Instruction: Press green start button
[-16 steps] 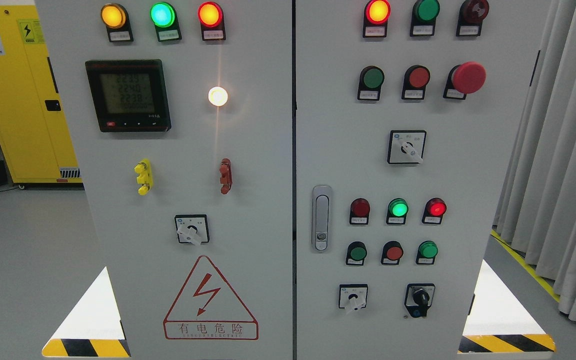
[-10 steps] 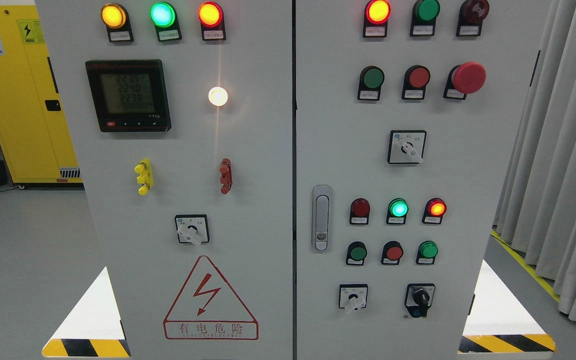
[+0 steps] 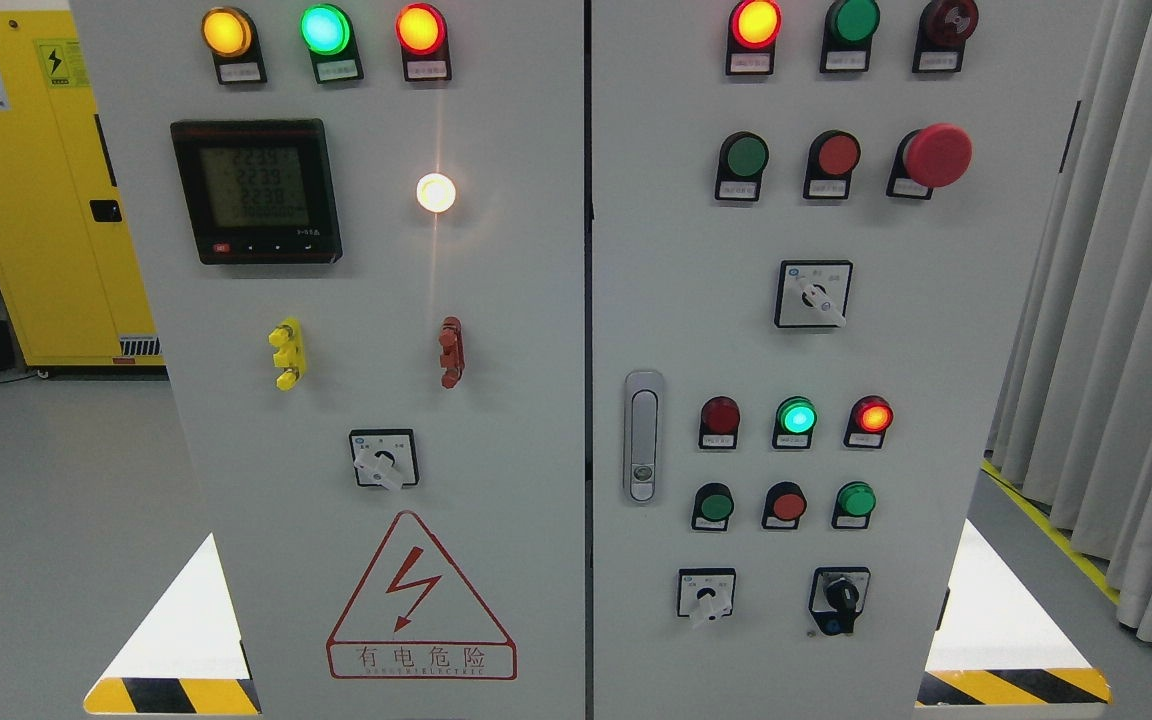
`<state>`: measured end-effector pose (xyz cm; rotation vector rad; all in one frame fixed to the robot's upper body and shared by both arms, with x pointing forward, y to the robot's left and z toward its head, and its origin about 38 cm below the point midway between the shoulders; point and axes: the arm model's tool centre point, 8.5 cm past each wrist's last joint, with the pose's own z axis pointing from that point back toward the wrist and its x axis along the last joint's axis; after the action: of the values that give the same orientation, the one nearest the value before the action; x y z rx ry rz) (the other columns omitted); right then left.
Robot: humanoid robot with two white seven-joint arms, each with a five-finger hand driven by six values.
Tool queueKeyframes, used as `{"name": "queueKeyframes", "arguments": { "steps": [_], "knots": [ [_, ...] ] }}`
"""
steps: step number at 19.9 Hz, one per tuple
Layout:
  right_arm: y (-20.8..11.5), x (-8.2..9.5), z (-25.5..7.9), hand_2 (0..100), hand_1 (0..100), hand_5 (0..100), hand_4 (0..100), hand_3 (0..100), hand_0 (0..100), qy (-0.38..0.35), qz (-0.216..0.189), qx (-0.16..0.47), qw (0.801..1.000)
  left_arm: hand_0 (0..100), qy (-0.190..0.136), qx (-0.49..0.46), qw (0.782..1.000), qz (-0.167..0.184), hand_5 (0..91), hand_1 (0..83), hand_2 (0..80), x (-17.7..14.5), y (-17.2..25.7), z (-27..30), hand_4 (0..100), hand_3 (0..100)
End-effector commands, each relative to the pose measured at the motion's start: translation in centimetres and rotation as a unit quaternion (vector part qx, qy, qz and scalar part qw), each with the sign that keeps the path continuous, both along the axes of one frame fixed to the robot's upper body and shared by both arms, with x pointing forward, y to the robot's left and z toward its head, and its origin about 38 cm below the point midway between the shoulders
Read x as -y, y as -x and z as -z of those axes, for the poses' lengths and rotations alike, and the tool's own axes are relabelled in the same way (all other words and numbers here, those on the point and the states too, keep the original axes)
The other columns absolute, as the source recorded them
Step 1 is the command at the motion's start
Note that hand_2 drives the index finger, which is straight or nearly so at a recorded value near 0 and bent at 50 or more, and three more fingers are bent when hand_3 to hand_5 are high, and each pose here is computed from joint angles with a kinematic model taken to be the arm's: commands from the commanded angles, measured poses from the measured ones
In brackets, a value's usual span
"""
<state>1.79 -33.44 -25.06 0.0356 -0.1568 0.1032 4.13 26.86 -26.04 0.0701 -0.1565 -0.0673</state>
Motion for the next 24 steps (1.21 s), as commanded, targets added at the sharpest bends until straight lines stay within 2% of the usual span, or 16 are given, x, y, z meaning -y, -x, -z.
{"name": "queueKeyframes", "arguments": {
  "steps": [1, 6, 12, 16, 18, 19, 20, 21, 22, 24],
  "knots": [
    [-6.6, -2.3, -0.6, 0, 36, 0, 0, 0, 17, 0.017, -0.163, 0.081, 0.983, 12, 0.015, 0.014, 1.0, 0.0, 0.0, 55.6, 0.0, 1.8, -0.9, 0.1, 0, 0],
    [-10.0, -4.1, -1.4, 0, 39, 0, 0, 0, 17, 0.063, -0.274, 0.17, 0.945, 12, 0.025, 0.013, 1.0, 0.001, 0.0, 55.6, 0.0, 3.1, -0.9, 0.2, 0, 0],
    [-15.9, -7.1, -5.0, 0, 42, 0, 0, 0, 18, 0.078, -0.358, 0.283, 0.886, 12, 0.027, 0.004, 1.0, 0.001, 0.0, 55.6, 0.0, 3.4, 0.1, 0.2, 0, 0],
    [-18.8, -9.4, -9.2, 0, 42, 0, 6, 8, 18, 0.102, -0.415, 0.377, 0.822, 12, 0.032, 0.001, 0.999, 0.001, 0.0, 55.6, 0.0, 4.0, 0.3, 0.3, 0, 0],
    [-20.6, -10.2, -11.9, 0, 43, 1, 16, 17, 19, 0.116, -0.427, 0.429, 0.788, 12, 0.037, 0.001, 0.999, 0.001, 0.0, 55.6, 0.0, 4.6, 0.3, 0.3, 0, 0],
    [-21.4, -10.3, -13.4, 0, 43, 2, 17, 18, 19, 0.127, -0.429, 0.453, 0.771, 12, 0.038, 0.001, 0.999, 0.001, 0.0, 55.6, 0.0, 4.8, 0.3, 0.3, 0, 0],
    [-22.2, -10.4, -14.9, 0, 44, 6, 22, 22, 19, 0.139, -0.43, 0.478, 0.753, 12, 0.039, 0.0, 0.999, 0.002, 0.0, 55.6, 0.0, 4.9, 0.3, 0.3, 0, 0],
    [-23.2, -10.4, -16.4, 0, 48, 19, 32, 32, 21, 0.151, -0.43, 0.503, 0.734, 12, 0.038, 0.001, 0.999, 0.001, 0.0, 55.6, 0.0, 4.9, 0.3, 0.3, 0, 0],
    [-23.9, -10.4, -17.8, 0, 48, 19, 32, 32, 21, 0.16, -0.433, 0.527, 0.714, 12, 0.04, 0.001, 0.999, 0.002, 0.0, 55.6, 0.0, 5.0, 0.3, 0.3, 0, 0],
    [-25.3, -10.0, -21.4, 0, 51, 27, 41, 40, 23, 0.188, -0.44, 0.574, 0.664, 12, 0.045, 0.001, 0.999, 0.002, 0.0, 55.6, 0.0, 5.7, 0.3, 0.3, 0, 0]
  ]
}}
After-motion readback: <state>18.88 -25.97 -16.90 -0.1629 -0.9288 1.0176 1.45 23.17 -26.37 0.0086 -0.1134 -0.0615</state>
